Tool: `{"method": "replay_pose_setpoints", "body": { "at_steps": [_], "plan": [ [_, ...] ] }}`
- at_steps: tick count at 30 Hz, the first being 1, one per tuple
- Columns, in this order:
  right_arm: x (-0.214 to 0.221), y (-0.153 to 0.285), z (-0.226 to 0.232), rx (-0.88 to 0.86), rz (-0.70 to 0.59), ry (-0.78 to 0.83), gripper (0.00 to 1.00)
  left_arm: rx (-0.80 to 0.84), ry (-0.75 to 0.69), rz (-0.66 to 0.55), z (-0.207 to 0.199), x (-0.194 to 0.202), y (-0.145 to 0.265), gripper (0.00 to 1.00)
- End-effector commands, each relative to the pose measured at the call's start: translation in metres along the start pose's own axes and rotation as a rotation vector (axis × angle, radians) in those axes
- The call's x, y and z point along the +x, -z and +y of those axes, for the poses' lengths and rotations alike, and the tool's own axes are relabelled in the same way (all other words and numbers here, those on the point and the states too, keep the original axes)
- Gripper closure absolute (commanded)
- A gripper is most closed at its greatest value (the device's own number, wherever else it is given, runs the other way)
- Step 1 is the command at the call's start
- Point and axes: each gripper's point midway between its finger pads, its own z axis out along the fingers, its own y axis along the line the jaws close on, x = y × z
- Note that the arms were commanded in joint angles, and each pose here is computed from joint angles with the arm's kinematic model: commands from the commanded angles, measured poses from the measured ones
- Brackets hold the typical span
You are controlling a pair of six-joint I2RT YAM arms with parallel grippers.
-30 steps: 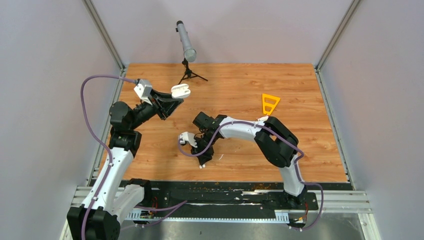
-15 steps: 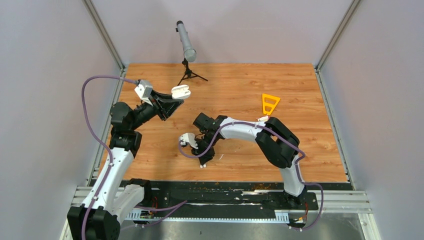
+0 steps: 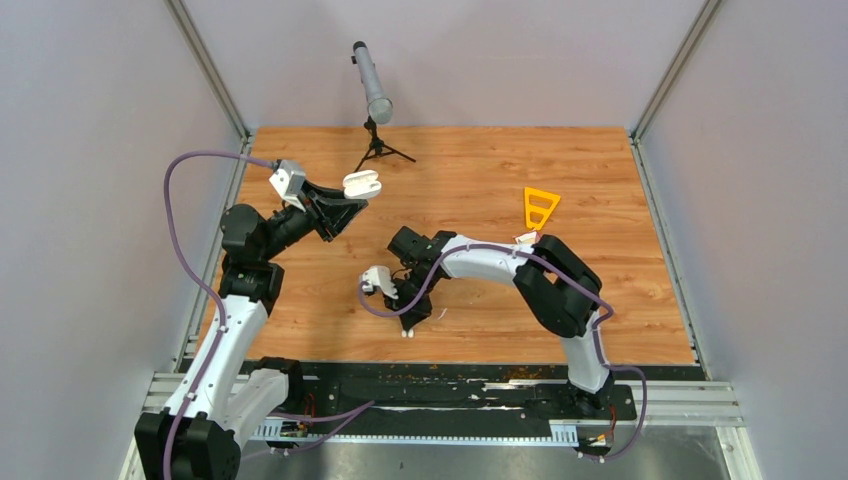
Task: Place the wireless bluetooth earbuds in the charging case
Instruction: Pick up the earbud from the center of the board, then place the earbud in the charging case.
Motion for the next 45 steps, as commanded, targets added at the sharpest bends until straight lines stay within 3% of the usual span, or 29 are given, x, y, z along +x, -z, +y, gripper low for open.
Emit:
{"method": "replay_pose_setpoints", "body": {
  "at_steps": [1,13,19,28,34,40,45],
  "plan": [
    [-0.021,0.015,0.012,-0.010,-0.049,0.047,1.00,-0.001,-0.027,-0.039,-0.001,-0.010,0.001,1.00],
    [-0.028,0.078,0.008,0.146,-0.018,0.140,1.00,0.003,-0.029,-0.019,0.004,-0.004,-0.003,1.00],
    [-0.033,0.144,0.010,0.272,0.008,0.200,1.00,0.028,-0.058,0.032,0.007,0.011,-0.004,1.00],
    [-0.093,0.257,0.049,0.525,-0.112,0.346,1.00,0.073,-0.080,0.065,0.015,0.033,-0.010,1.00],
    [-0.161,0.319,0.055,0.692,-0.285,0.440,1.00,0.100,-0.074,0.062,0.009,0.040,-0.008,1.00],
    [-0.216,0.327,0.038,0.713,-0.365,0.477,1.00,0.188,-0.113,0.099,-0.009,0.049,0.000,1.00],
    [-0.226,0.303,0.029,0.683,-0.342,0.523,1.00,0.223,-0.127,0.110,-0.018,0.049,0.001,1.00]
  ]
}}
